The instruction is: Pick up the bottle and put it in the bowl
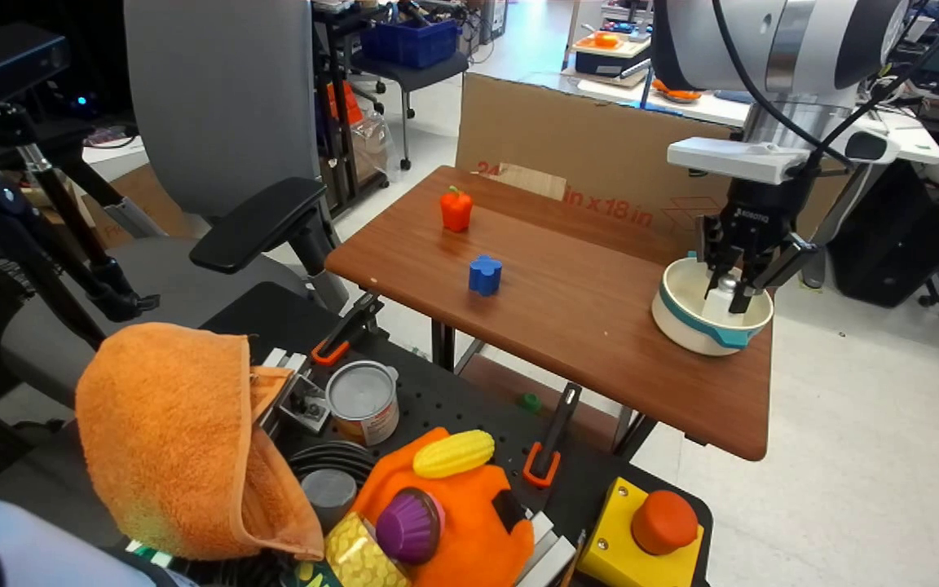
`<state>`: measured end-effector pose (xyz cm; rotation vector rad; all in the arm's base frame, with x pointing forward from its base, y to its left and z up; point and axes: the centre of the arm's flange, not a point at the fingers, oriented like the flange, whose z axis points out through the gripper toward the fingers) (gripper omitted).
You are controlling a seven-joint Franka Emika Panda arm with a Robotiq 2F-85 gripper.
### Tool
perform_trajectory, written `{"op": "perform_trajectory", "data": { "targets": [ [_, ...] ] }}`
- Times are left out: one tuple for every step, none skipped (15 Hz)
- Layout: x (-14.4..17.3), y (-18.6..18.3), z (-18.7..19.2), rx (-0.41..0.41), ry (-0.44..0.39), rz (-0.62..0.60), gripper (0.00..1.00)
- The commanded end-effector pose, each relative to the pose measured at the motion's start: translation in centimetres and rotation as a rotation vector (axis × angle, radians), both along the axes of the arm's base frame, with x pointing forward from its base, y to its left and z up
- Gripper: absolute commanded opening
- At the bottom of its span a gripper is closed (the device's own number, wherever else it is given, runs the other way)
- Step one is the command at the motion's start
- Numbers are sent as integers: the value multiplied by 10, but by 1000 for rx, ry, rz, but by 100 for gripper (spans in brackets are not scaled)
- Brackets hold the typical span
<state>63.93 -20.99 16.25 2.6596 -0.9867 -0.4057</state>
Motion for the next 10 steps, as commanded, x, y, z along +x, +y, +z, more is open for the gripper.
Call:
{"op": "perform_trajectory", "data": {
  "targets": [
    [9,8,-4,-29,-21,-11,61],
    [9,11,-4,-22,-24,-11,61],
    [8,13,-1,-18,-30,-10,66],
    [8,15,3,-7,-35,-4,72],
    [7,17,7,0,-42,2,80],
    [4,19,13,16,-48,11,87],
    [3,21,18,28,-57,19,93],
    [1,24,26,49,-65,26,99],
    [0,26,34,66,-74,31,100],
    [-2,29,45,86,-87,43,100]
  ]
}}
